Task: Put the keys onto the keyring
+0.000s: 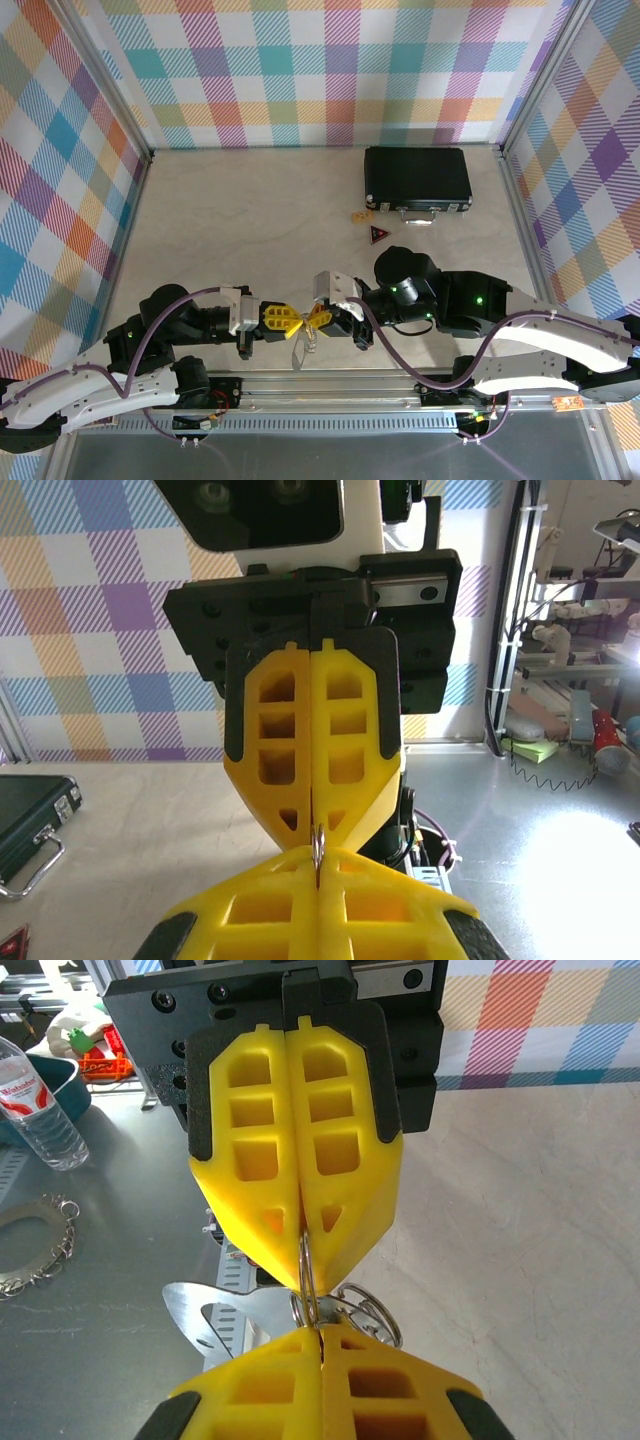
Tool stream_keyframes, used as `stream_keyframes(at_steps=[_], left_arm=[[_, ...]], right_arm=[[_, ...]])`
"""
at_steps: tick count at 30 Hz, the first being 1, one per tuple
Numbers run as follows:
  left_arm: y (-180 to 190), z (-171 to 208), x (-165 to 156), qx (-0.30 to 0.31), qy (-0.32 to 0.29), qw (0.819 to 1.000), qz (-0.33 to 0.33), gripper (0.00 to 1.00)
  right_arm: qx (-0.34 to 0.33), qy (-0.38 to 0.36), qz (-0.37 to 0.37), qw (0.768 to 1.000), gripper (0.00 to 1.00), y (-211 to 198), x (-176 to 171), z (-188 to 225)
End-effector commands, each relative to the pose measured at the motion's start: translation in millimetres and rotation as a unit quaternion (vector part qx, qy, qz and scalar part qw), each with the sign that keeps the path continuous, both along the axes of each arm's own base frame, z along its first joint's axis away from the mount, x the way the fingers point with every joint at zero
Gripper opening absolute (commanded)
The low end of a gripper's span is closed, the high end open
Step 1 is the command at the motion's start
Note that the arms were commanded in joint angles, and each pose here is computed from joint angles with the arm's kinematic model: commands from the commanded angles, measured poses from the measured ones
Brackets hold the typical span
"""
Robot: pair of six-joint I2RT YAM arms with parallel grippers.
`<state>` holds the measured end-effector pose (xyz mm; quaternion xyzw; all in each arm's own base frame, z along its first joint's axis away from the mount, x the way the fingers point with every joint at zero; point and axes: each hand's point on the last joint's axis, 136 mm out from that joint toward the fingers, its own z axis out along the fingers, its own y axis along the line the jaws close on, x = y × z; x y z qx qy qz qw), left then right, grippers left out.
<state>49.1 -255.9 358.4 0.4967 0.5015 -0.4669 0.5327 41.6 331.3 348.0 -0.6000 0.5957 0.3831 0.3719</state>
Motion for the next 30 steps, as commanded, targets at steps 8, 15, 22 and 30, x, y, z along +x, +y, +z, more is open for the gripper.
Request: stream_keyframes(at_steps=[8,15,22,30], left_arm=[[2.6,21.1,-6.5,-0.041,-0.011,0.999,-0.015,0.0],[2.2,23.6,-1.7,-0.047,-0.013,0.999,-0.002,0.0],[8.0,27.6,7.7,-0.07,-0.018,0.997,0.031,0.0],[8.0,25.1,8.3,-0.071,-0.015,0.997,0.033,0.0]], right_arm=[[0.009,-0.008,0.019,1.0,0.0,8.2,-4.8,4.3],[0.026,-0.01,0.011,1.0,0.17,2.1,-4.0,9.9],[0.058,-0.014,-0.032,0.998,0.44,-6.7,7.1,14.4],[0.092,0.015,-0.056,0.994,0.44,-9.1,10.1,7.8]])
